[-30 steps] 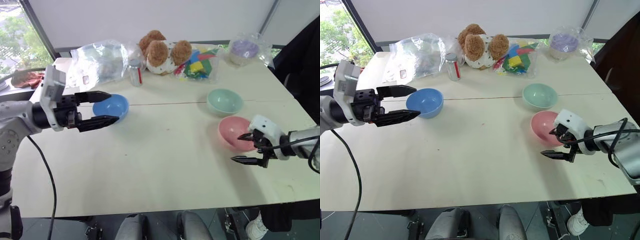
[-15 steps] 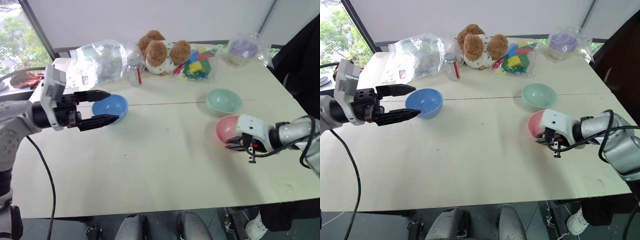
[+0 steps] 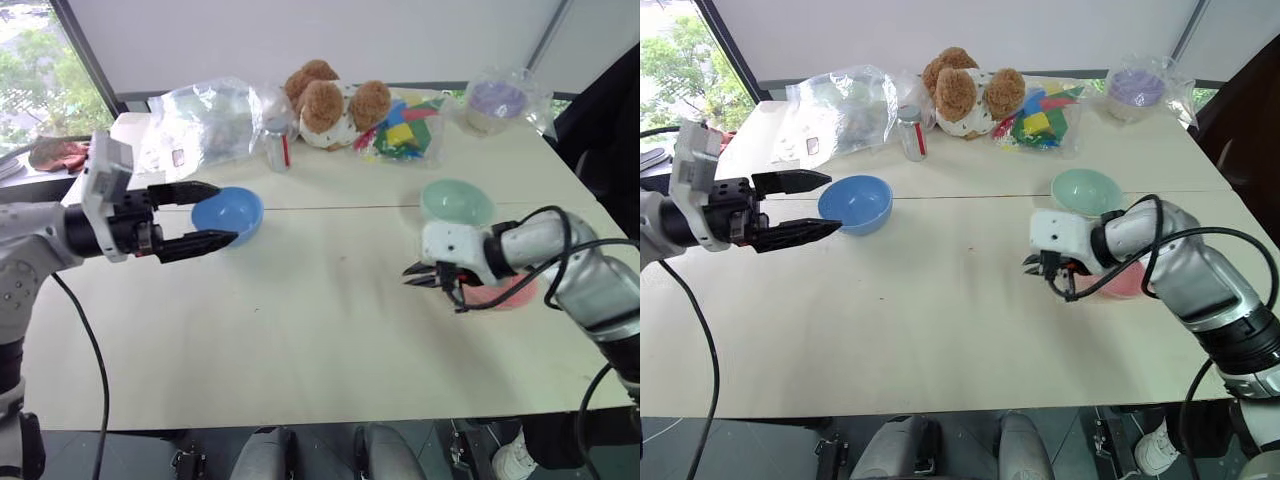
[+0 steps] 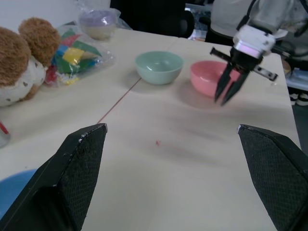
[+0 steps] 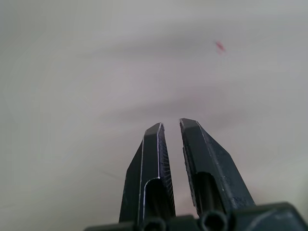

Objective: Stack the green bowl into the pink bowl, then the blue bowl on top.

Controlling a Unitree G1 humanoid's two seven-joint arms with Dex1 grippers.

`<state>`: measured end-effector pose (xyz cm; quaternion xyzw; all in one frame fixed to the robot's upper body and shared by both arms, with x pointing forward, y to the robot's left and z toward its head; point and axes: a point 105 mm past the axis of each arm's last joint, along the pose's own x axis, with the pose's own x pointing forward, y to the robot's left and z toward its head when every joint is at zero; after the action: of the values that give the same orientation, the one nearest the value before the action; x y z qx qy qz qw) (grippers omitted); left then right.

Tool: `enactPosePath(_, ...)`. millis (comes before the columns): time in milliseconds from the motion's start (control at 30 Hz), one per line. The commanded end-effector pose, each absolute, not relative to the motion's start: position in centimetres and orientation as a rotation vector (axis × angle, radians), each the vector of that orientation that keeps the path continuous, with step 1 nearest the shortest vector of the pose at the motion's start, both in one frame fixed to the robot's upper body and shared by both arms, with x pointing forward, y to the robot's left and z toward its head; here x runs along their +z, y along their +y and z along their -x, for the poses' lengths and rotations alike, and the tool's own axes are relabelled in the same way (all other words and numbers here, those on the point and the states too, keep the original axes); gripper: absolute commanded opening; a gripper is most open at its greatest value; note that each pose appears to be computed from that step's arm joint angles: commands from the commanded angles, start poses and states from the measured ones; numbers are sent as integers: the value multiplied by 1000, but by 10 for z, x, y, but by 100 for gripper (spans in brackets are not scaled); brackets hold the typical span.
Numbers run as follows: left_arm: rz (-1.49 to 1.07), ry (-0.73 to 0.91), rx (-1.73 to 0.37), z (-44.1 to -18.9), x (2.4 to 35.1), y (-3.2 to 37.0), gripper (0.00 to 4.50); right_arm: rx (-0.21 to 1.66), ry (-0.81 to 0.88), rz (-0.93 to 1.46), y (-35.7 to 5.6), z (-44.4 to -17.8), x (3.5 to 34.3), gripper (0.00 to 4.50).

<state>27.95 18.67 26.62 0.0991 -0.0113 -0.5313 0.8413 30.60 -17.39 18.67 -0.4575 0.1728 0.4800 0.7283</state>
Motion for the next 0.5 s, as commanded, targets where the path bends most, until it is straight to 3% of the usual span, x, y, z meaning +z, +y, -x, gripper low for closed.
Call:
enactPosePath(33, -245, -76, -1115, -275, 277, 187, 450, 937, 369, 938, -194, -300, 212, 50)
enactPosePath(100, -242, -77, -1124, -277, 276, 185, 450, 912, 407, 908, -207, -290, 211, 50)
enactPosePath(200, -240, -81, -1134, -280, 276, 184, 450, 883, 448, 860, -218, -278, 209, 130)
enactPosePath(367, -241, -88, -1158, -285, 276, 180, 450, 820, 525, 842, -232, -267, 193, 370)
enactPosePath(500, -246, -94, -1169, -288, 276, 178, 450, 786, 561, 850, -238, -269, 178, 370)
